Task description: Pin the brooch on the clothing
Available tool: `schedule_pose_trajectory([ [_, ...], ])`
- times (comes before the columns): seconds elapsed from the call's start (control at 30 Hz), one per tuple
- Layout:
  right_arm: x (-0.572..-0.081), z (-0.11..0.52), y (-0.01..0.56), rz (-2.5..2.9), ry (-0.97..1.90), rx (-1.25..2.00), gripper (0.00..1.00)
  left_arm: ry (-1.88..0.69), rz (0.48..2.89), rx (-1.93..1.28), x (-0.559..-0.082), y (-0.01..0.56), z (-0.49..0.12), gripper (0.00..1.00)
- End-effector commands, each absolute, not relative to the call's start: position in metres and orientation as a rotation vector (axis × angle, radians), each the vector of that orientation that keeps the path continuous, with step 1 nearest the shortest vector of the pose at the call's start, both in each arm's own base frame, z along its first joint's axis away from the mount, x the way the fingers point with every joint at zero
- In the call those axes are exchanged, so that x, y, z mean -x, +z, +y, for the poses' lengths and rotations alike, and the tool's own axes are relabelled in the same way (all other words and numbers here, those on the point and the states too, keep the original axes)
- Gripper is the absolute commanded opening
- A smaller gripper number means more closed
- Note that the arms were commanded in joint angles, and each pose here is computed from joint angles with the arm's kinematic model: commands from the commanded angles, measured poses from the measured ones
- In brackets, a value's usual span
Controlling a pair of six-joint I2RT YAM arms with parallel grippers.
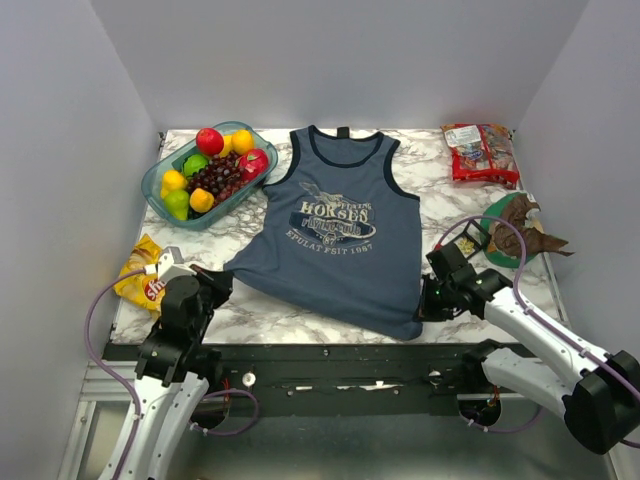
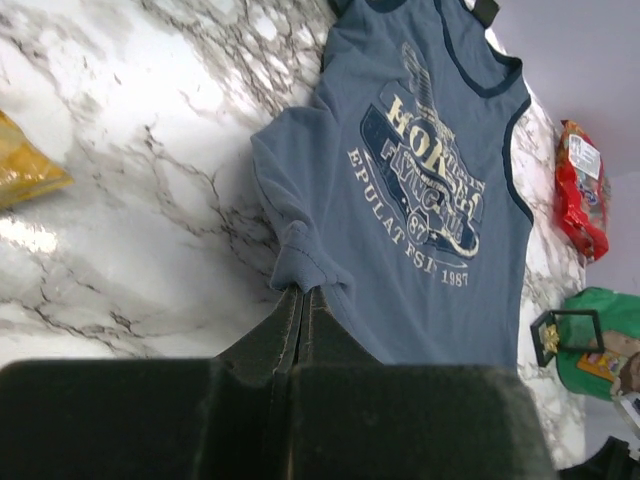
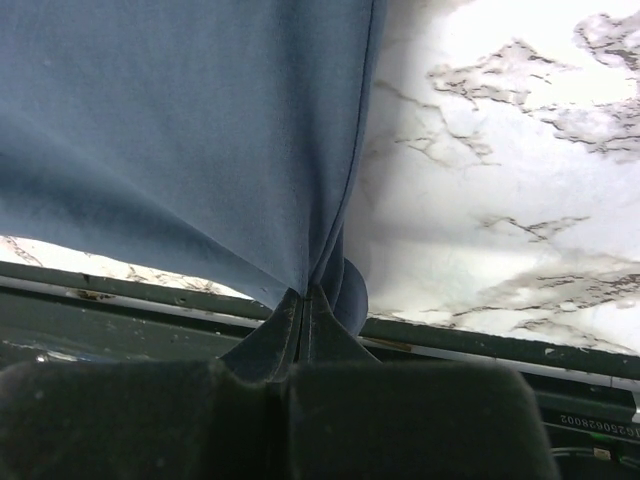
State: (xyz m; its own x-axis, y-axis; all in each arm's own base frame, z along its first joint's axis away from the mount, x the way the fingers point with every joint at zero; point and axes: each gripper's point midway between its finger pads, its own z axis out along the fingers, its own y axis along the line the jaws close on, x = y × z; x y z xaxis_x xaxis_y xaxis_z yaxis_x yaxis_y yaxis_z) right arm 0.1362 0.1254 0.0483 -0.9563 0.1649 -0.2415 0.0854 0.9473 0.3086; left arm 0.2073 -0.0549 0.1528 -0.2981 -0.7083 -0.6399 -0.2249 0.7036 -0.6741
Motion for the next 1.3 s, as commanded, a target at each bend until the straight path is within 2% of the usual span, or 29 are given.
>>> schedule_pose_trajectory([
  [0.0,-0.139,0.12,0.057,2.813,0.377,-0.204,0.01,-0.671,1.889,0.756,-0.194,0.164,-0.067,0.0],
  [0.33,-0.143,0.118,0.063,2.773,0.374,-0.206,0.04,-0.676,1.955,0.768,-0.168,0.165,-0.066,0.01],
  [0.37,-0.143,0.119,0.064,2.77,0.377,-0.204,0.05,-0.665,1.974,0.774,-0.164,0.161,-0.065,0.2],
  [0.4,-0.143,0.118,0.064,2.769,0.378,-0.204,0.07,-0.665,1.968,0.776,-0.161,0.162,-0.063,0.33],
  [0.43,-0.143,0.119,0.065,2.768,0.38,-0.201,0.16,-0.663,1.969,0.777,-0.158,0.163,-0.062,0.44],
  [0.47,-0.143,0.119,0.066,2.767,0.383,-0.201,0.25,-0.653,1.985,0.785,-0.153,0.159,-0.061,0.66],
  [0.5,-0.144,0.12,0.069,2.759,0.391,-0.197,0.33,-0.656,1.98,0.785,-0.15,0.16,-0.06,0.75],
  [0.53,-0.145,0.121,0.073,2.752,0.4,-0.191,0.48,-0.653,1.977,0.778,-0.149,0.162,-0.059,0.81],
  [0.57,-0.146,0.122,0.076,2.741,0.408,-0.186,0.54,-0.653,1.976,0.77,-0.147,0.163,-0.059,0.87],
  [0.63,-0.152,0.122,0.089,2.706,0.409,-0.178,0.67,-0.643,1.974,0.72,-0.148,0.167,-0.059,0.9],
  [0.73,-0.16,0.123,0.105,2.661,0.412,-0.164,0.72,-0.672,1.99,0.621,-0.16,0.175,-0.071,0.93],
  [0.87,-0.179,0.134,0.137,2.579,0.461,-0.113,0.73,-0.79,2.028,0.399,-0.187,0.19,-0.105,0.94],
  [0.9,-0.183,0.135,0.14,2.568,0.465,-0.105,0.73,-0.79,2.099,0.384,-0.193,0.18,-0.112,0.93],
  [1.07,-0.197,0.17,0.149,2.533,0.605,-0.034,0.7,-0.713,2.083,0.186,-0.234,0.208,-0.12,0.94],
  [1.13,-0.202,0.186,0.148,2.527,0.63,-0.008,0.7,-0.658,2.145,0.112,-0.251,0.199,-0.122,0.95],
  [1.27,-0.193,0.24,0.14,2.531,0.713,0.122,0.7,-0.661,2.136,0.003,-0.292,0.21,-0.138,0.96],
])
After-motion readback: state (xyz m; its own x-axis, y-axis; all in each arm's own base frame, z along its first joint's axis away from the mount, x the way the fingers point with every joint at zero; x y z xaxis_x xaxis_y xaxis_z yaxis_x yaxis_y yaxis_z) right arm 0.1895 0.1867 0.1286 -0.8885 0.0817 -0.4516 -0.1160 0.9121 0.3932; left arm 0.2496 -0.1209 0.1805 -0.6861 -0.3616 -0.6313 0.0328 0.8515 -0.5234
